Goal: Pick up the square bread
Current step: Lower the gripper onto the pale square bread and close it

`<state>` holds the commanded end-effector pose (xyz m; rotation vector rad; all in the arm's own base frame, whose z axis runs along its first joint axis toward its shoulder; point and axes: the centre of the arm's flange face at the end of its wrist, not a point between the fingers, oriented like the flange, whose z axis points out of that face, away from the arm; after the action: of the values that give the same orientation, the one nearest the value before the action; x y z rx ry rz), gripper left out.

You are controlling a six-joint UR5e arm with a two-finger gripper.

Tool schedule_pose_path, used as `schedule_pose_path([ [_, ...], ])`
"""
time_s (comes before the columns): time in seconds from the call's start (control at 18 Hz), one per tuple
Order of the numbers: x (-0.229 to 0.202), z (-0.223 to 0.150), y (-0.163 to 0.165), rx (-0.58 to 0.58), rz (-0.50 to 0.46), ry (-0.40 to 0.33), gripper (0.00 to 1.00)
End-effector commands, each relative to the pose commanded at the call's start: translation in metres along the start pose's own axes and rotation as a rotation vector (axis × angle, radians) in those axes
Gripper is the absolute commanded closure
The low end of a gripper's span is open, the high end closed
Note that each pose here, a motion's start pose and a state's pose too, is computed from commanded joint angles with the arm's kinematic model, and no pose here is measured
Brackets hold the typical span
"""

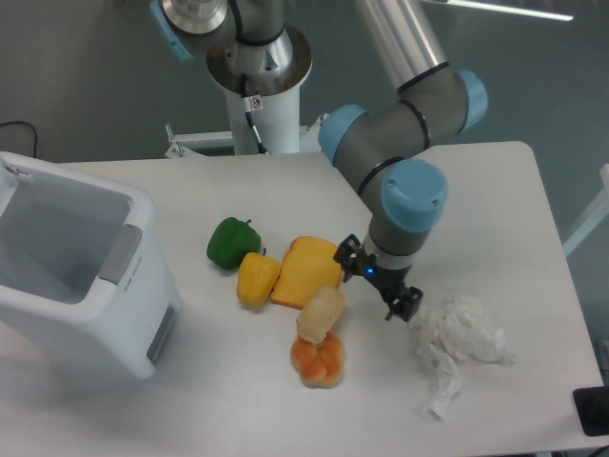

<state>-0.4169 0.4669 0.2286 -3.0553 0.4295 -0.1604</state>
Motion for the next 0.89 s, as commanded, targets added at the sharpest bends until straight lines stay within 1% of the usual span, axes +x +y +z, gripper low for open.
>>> schedule_pose_path([
  [0.17, 0.013, 0.005, -0.02, -0.004, -0.047, 0.007, 0.0],
  [0.61, 0.012, 0.015, -0.029, -0.008, -0.079, 0.017, 0.0],
  [0.67, 0.01, 0.015, -0.029, -0.009, -0.083, 0.016, 0.04],
  [0.83, 0.01, 0.015, -0.029, -0.009, -0.091, 0.015, 0.27],
  [0.89, 0.006, 0.01, -0.031, -0.004, -0.091, 0.004, 0.45],
])
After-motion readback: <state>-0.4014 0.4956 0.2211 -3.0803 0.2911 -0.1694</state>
